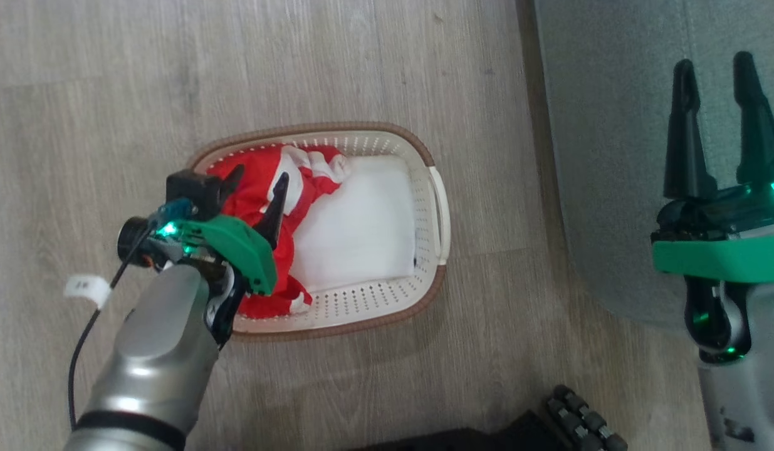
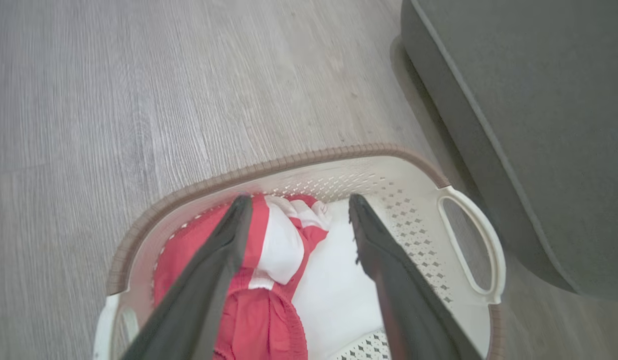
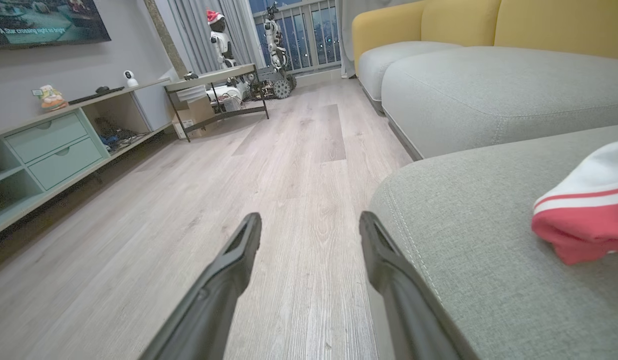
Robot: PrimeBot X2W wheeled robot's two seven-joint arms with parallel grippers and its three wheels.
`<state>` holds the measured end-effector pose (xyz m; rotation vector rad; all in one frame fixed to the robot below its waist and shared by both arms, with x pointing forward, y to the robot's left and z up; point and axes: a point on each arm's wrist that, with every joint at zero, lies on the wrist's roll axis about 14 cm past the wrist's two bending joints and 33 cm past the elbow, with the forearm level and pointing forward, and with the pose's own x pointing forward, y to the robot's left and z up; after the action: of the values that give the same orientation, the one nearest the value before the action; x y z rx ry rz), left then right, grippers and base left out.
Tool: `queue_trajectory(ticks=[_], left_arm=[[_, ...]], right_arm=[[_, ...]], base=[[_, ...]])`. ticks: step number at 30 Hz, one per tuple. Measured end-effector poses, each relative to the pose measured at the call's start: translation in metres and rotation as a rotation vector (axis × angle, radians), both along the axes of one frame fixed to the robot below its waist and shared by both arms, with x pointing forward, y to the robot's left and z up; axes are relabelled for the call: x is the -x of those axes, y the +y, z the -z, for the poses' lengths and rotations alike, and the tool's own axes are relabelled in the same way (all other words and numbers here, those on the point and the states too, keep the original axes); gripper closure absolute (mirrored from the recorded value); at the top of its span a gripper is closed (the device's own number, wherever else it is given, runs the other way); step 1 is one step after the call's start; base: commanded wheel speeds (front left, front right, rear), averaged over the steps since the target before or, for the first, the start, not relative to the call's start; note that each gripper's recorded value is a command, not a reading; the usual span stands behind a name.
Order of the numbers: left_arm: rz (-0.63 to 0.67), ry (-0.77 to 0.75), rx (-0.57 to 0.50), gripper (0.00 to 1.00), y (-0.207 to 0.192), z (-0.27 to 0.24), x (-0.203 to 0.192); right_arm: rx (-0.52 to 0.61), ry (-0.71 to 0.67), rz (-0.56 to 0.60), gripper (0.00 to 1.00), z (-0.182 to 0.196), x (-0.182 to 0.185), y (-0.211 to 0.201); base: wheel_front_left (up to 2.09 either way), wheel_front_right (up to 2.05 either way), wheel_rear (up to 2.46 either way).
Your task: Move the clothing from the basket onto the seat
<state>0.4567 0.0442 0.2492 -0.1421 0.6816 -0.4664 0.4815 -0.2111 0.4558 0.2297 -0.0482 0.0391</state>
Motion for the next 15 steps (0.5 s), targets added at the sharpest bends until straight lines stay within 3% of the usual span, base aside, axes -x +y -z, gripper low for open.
queue_trajectory(ticks=[15], left_arm=[[0.073,0.28,-0.042,0.0,-0.017,0.082,0.015]], right_arm=[[0.037,0.05,0.028,0.0,0.03,-0.013,-0.012]], base=[[0.0,0.0,0.0]])
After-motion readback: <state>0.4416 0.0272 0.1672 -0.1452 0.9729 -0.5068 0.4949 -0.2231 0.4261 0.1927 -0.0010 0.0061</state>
